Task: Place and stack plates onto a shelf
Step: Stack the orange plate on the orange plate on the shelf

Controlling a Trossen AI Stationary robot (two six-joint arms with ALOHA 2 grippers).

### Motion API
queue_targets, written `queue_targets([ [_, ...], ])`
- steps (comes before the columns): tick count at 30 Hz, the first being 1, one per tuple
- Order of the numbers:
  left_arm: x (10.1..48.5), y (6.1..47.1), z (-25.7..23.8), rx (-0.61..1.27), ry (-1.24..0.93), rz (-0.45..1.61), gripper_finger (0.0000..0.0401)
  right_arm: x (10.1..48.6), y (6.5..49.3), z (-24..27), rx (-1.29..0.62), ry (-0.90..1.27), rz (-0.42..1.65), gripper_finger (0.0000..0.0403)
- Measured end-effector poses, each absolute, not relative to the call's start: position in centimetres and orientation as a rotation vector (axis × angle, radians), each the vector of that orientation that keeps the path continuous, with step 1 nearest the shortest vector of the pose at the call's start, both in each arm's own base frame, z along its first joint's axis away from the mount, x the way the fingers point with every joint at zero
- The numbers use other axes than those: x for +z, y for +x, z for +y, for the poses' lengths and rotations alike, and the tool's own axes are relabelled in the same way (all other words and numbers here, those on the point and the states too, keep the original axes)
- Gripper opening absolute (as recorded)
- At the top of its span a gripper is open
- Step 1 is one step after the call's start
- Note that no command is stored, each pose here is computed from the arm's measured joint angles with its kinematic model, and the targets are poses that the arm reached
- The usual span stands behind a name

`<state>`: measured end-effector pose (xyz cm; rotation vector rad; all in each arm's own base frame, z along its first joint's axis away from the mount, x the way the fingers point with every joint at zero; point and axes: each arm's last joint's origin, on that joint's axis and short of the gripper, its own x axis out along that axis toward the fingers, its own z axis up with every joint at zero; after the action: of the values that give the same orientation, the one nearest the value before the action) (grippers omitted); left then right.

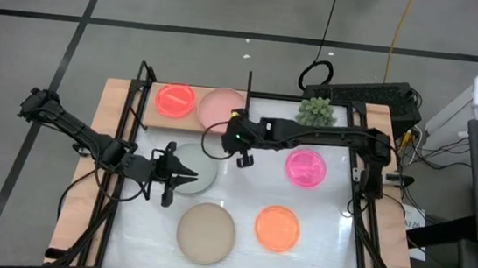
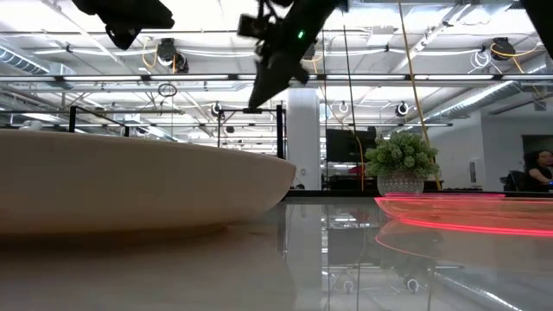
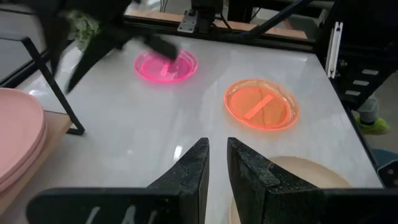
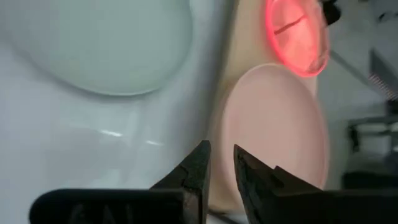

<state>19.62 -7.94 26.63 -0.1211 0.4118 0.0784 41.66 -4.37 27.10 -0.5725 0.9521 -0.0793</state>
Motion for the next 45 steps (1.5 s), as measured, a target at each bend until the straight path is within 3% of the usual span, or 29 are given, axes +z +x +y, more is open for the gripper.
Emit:
queue_targets([
  [11, 26.2, 19.1, -8.7, 0.045, -0.104, 0.456, 0.0063, 28.7, 38.5, 1.9, -0.134, -0.237, 1.053, 0.0054],
  [24, 25.5, 17.8, -10.3, -0.016, -0.106, 0.538, 0.0063, 28.4, 36.2, 12.3, -0.011, -0.181, 1.047, 0.0054],
  [37, 25.5, 16.8, -11.8, -0.084, -0.127, 0.54, 0.0063, 25.0, 31.9, 19.3, 0.034, -0.02, 1.151, 0.0061],
  [45, 25.3, 17.1, -11.8, -0.03, -0.084, 0.527, 0.0063, 22.7, 28.9, 22.6, 0.046, 0.099, 1.214, 0.0101],
])
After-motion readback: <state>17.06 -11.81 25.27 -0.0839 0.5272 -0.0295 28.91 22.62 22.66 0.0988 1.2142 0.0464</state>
